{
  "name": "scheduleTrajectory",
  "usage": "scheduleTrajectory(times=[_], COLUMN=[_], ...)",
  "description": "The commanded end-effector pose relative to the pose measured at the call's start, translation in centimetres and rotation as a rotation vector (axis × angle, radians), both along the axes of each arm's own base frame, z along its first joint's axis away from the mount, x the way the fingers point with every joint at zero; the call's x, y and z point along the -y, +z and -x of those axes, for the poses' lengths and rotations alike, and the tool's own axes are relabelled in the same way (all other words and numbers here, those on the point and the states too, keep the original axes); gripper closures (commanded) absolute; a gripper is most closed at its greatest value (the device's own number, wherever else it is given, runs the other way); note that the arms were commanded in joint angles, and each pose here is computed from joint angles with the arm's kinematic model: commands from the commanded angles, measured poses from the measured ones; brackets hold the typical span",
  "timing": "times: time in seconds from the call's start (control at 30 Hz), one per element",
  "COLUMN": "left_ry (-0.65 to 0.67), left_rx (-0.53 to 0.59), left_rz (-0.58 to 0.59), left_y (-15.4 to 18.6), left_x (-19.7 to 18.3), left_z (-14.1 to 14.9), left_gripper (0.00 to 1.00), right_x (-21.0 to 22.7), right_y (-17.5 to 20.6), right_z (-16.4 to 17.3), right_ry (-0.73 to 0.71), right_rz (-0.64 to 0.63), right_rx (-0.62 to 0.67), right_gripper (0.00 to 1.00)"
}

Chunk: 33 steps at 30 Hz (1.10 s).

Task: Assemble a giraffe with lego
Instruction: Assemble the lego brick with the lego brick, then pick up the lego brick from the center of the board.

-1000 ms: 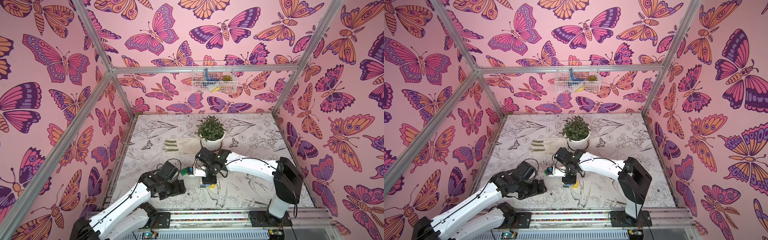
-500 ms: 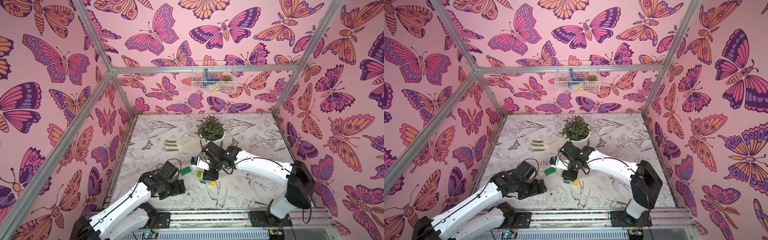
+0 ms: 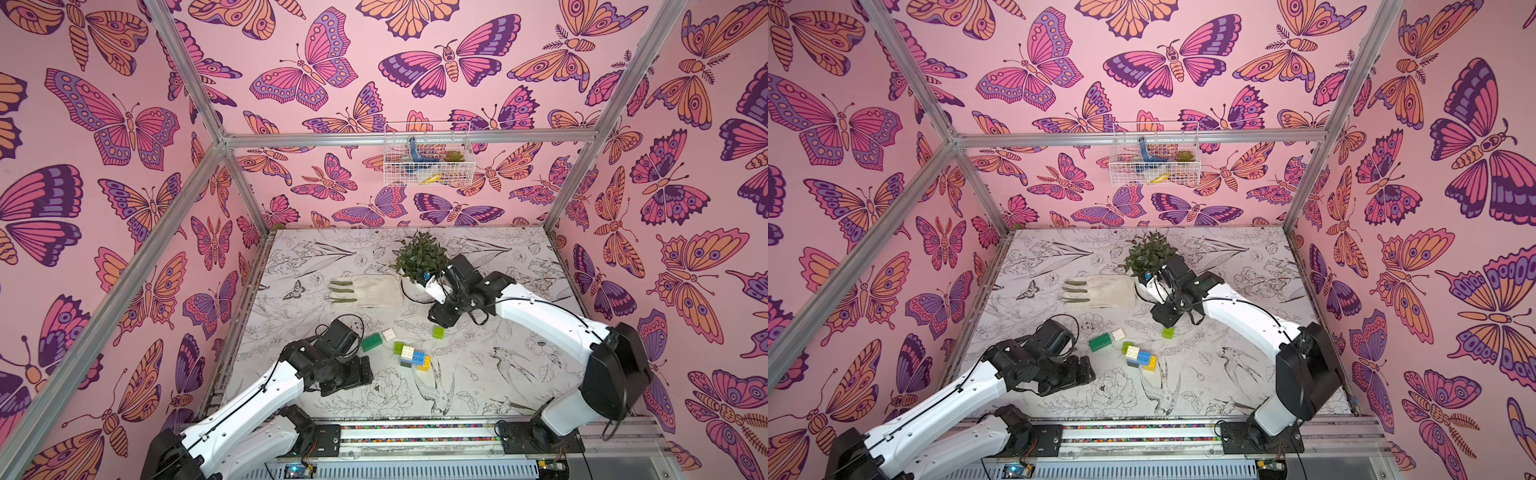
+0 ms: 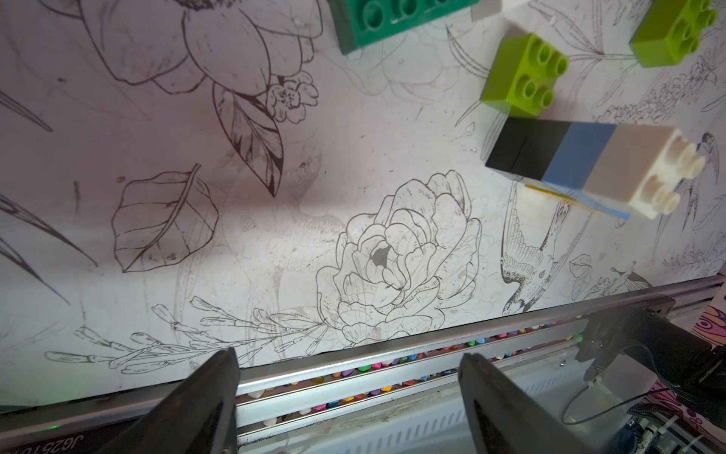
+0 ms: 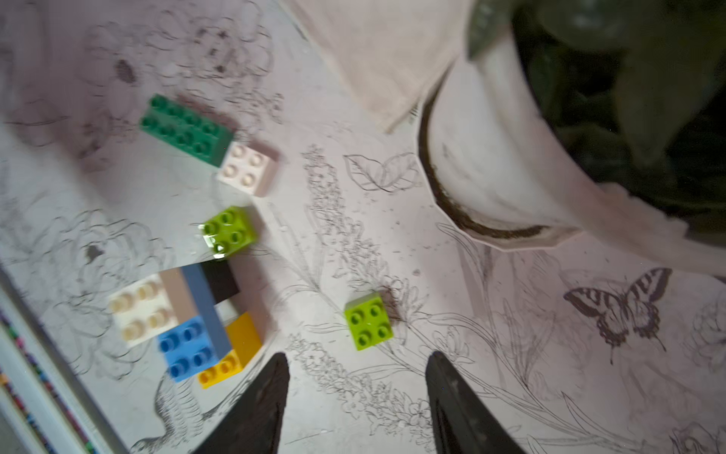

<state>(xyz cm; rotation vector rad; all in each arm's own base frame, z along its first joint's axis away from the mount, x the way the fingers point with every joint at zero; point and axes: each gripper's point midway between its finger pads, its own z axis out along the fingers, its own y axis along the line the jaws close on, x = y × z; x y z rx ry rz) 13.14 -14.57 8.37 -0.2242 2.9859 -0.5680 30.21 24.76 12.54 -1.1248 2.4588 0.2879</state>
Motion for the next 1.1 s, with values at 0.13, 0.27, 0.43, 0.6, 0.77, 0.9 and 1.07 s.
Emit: scheduleTrajectory(times=[0.13, 0.27, 0.43, 0.6, 0.77, 0.9, 1.07], left_ry=[-0.015, -0.021, -0.028, -0.063, -0.197, -0.255, -0.261], left_rx=[0.029, 0.028, 0.015, 0.019, 0.211, 0.24, 0.192], left_rz=[0.044, 0.048, 0.04, 0.047, 0.071, 0.086, 0.092], left_y=[1.2, 1.3, 0.7, 0.9, 4.7, 5.7, 4.5], left_x=[1.6, 1.8, 1.7, 2.2, 3.6, 4.2, 4.5], left_z=[-1.5, -1.6, -1.3, -1.5, -3.3, -3.5, -2.9], left_gripper=[0.07, 0.07, 0.07, 0.07, 0.04, 0.04, 0.04], right_x=[0.7, 1.2, 1.2, 0.7, 0.8, 0.8, 0.6], right_y=[-5.6, -7.0, -8.0, -8.0, -8.0, -7.4, -6.6], right_z=[-1.8, -1.3, 0.2, 1.4, 1.8, 2.6, 3.8], right_ry=[-0.058, -0.025, 0.025, 0.066, 0.083, 0.09, 0.103], right_rz=[0.12, 0.163, 0.143, 0.099, 0.108, 0.074, 0.016], right_rx=[-0.064, -0.082, -0.114, -0.145, -0.156, -0.15, -0.142], right_gripper=[0.41, 0.42, 0.42, 0.42, 0.43, 0.43, 0.42])
